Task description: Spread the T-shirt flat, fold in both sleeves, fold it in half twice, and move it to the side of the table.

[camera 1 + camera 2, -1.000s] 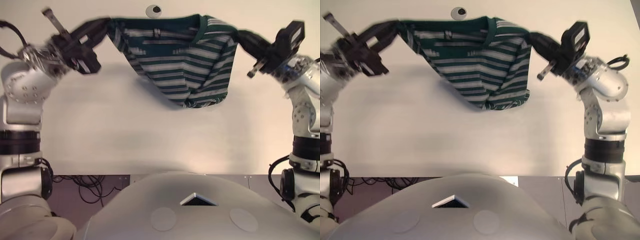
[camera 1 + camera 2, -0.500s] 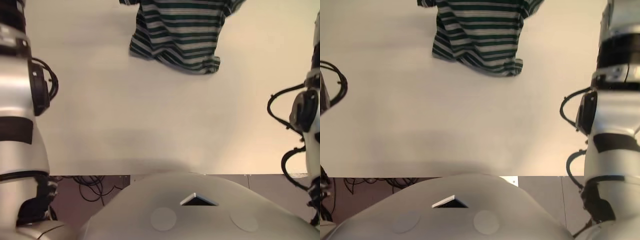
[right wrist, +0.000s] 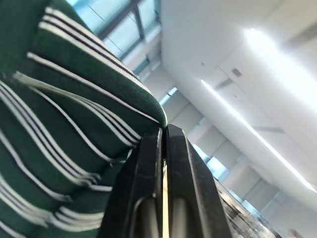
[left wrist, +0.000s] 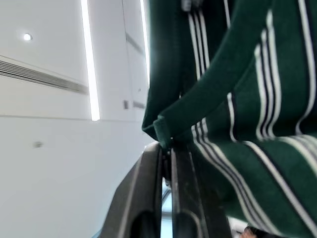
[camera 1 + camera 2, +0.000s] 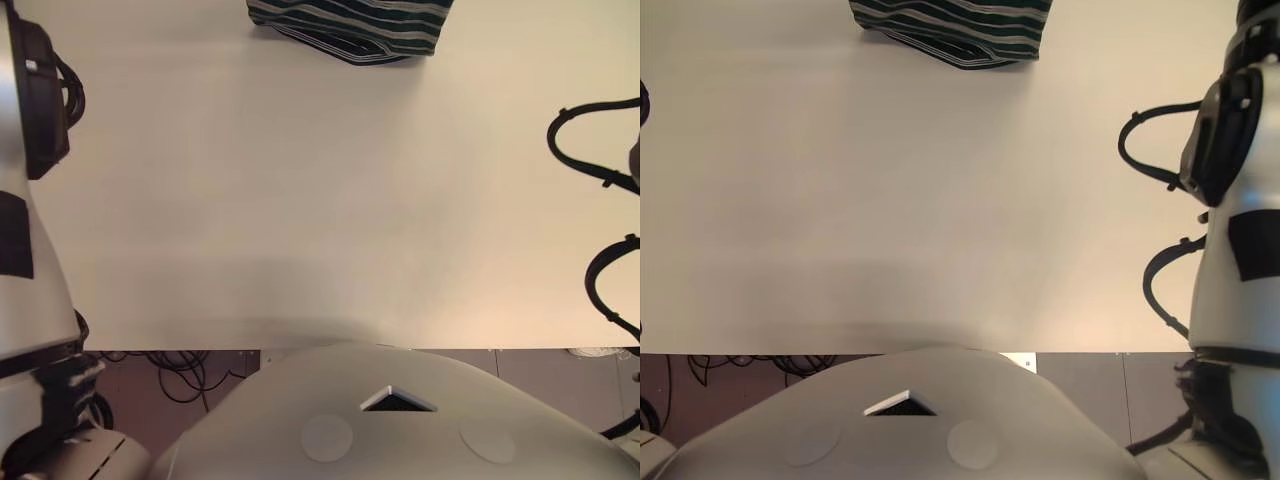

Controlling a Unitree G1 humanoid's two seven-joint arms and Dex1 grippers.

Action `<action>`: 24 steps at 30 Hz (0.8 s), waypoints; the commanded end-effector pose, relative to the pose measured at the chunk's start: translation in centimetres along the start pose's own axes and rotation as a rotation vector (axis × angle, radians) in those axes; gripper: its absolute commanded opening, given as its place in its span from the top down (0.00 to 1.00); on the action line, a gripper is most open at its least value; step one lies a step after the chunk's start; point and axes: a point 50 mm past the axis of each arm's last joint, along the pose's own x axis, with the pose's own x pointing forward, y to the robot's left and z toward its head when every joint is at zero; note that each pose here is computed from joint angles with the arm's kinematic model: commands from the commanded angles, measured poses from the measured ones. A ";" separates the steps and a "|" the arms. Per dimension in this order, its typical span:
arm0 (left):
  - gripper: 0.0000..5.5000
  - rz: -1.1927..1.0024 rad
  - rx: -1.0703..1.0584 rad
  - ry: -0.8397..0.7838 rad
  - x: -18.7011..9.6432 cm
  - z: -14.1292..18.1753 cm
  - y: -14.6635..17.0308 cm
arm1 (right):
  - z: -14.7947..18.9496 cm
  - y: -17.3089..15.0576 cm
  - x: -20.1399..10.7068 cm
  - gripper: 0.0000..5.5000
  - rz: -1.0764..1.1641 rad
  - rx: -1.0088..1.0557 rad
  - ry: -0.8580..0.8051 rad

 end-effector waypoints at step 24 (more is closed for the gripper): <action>1.00 -1.409 -0.773 -0.635 -26.4 13.3 -21.7 | -3.4 18.5 -31.3 0.99 1.314 0.599 0.316</action>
